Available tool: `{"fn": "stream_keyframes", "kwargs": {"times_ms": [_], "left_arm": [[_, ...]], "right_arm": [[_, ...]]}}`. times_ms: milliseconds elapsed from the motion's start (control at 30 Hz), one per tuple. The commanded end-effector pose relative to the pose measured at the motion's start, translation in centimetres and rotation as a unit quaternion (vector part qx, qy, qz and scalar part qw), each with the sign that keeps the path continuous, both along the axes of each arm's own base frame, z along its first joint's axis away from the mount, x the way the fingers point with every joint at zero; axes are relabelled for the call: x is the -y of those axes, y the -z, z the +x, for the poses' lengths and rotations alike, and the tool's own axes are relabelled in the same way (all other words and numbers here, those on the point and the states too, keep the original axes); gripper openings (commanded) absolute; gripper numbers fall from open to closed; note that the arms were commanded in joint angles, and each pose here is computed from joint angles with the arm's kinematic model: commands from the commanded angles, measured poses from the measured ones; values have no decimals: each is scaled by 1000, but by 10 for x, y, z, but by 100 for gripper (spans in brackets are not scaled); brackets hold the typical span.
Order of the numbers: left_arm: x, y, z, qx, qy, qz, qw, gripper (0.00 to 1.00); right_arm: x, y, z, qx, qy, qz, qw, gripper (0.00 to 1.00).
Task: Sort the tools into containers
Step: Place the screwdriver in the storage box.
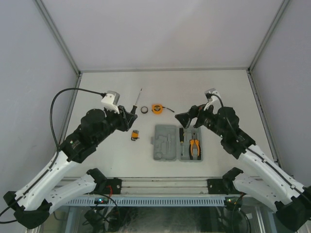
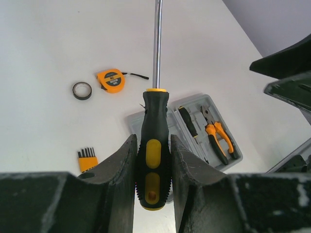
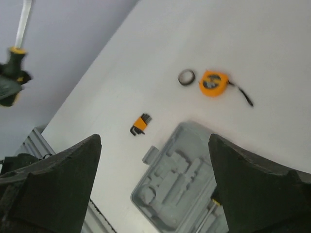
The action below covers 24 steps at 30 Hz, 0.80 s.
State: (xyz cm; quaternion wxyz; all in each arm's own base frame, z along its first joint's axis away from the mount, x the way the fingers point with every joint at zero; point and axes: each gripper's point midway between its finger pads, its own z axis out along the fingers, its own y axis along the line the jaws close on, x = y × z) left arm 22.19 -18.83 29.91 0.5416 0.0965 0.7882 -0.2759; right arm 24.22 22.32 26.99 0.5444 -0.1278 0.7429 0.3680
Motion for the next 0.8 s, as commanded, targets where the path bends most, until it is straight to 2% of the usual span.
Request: {"fn": "stream_keyframes", "kwargs": {"times_ms": [0, 133, 400, 600, 767], "left_arm": [[-7, -16, 6, 17, -28, -19, 999, 0], [-5, -12, 5, 8, -18, -1, 1000, 0], [-5, 6, 10, -43, -31, 41, 998, 0], [-1, 7, 15, -91, -50, 25, 994, 0], [-3, 6, 20, -88, -70, -15, 993, 0]], "right_arm": [[5, 33, -1, -174, 3, 62, 983, 95], [14, 63, 9, -240, 30, 51, 969, 100], [39, 79, 22, -266, 110, 14, 957, 100], [62, 77, 29, -294, 154, 51, 942, 100], [74, 82, 30, -320, 142, 64, 935, 100]]}}
